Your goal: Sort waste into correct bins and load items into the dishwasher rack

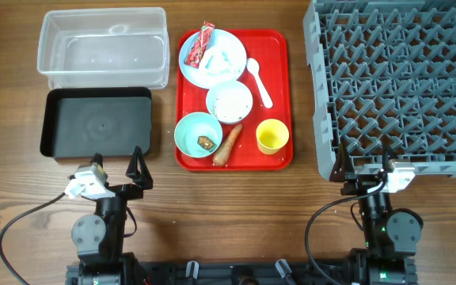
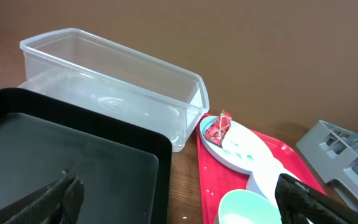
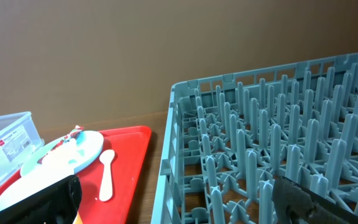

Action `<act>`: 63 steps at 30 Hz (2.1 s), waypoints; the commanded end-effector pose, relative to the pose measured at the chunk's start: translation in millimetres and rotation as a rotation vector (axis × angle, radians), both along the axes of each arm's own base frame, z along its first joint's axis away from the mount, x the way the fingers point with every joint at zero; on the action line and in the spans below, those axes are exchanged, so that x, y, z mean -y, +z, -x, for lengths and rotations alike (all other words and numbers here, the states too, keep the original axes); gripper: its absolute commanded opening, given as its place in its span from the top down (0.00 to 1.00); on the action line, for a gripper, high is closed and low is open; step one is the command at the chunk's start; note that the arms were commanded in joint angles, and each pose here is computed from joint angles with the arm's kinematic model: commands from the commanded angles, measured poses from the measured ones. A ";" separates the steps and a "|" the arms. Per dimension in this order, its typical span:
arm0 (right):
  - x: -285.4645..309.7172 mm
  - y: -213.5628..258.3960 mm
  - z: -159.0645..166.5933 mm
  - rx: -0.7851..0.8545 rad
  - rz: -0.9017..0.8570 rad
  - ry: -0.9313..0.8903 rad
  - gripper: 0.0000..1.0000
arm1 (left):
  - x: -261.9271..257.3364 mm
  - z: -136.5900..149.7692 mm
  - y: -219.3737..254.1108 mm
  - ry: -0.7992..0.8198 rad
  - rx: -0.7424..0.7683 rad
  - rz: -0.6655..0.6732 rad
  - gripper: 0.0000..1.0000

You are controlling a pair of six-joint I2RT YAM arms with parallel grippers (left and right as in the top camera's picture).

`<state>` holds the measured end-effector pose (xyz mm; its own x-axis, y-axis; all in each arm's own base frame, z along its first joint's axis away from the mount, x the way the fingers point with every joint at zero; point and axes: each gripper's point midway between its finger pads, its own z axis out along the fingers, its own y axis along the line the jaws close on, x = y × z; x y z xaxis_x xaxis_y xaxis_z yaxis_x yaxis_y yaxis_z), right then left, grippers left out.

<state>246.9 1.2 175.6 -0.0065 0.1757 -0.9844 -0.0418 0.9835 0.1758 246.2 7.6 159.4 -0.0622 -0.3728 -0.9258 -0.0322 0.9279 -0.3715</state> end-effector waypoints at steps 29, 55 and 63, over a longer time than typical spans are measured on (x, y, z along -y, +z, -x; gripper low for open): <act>10.4 3.6 -0.3 0.016 0.020 -0.063 0.00 | 1.7 0.0 -2.1 -0.010 -0.003 -0.012 0.00; -49.9 223.0 -39.4 0.161 0.266 0.303 0.00 | 27.2 -53.5 195.2 -0.201 -0.077 -0.188 0.00; -47.1 233.7 -97.9 -0.286 0.217 0.376 0.00 | 83.1 -177.7 202.8 -0.435 -0.543 -0.259 0.00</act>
